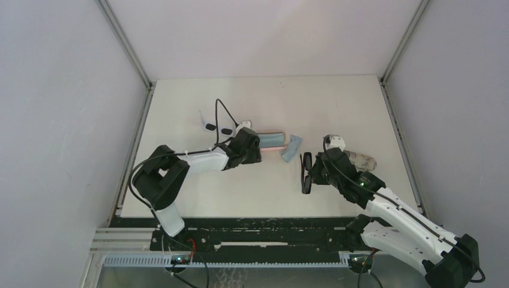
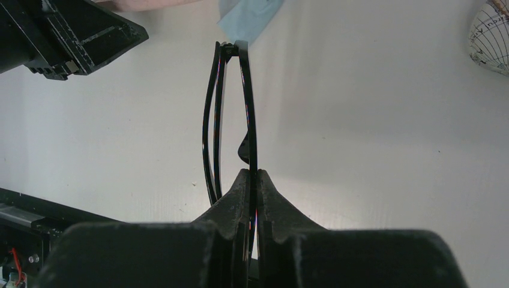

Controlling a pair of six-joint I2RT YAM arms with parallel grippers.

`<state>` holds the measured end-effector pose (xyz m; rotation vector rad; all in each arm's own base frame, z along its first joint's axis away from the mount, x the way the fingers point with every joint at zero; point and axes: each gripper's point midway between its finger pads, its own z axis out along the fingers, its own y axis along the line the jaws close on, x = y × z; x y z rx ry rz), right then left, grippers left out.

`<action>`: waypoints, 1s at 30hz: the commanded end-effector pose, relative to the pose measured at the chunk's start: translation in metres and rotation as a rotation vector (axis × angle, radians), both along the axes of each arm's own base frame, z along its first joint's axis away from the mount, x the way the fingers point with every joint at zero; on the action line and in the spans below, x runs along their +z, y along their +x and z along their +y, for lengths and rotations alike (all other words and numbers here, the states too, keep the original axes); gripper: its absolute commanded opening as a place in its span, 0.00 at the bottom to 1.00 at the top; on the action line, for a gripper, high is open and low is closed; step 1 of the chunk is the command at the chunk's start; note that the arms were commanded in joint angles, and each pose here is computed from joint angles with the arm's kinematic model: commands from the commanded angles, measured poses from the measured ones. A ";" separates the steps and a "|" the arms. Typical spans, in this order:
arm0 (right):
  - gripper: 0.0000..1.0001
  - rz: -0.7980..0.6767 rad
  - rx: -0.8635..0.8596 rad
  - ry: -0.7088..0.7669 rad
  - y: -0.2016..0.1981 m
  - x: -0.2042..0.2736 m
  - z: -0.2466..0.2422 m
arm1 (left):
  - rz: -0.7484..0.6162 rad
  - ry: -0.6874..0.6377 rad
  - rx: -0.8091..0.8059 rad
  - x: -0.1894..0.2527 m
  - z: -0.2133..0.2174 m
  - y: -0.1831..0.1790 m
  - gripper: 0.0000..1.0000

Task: Organize the sunglasses
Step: Adjust the sunglasses case at the center of the board.

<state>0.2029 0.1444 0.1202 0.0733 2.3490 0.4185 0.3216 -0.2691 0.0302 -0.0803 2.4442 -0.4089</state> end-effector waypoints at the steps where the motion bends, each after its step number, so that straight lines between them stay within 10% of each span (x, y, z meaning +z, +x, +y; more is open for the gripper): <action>1: 0.00 -0.059 0.006 0.038 0.010 0.014 0.005 | -0.030 -0.034 0.027 0.009 -0.001 0.016 0.55; 30: 0.00 -0.061 0.045 0.054 0.010 0.017 0.005 | -0.082 -0.028 0.046 0.039 0.014 0.085 0.61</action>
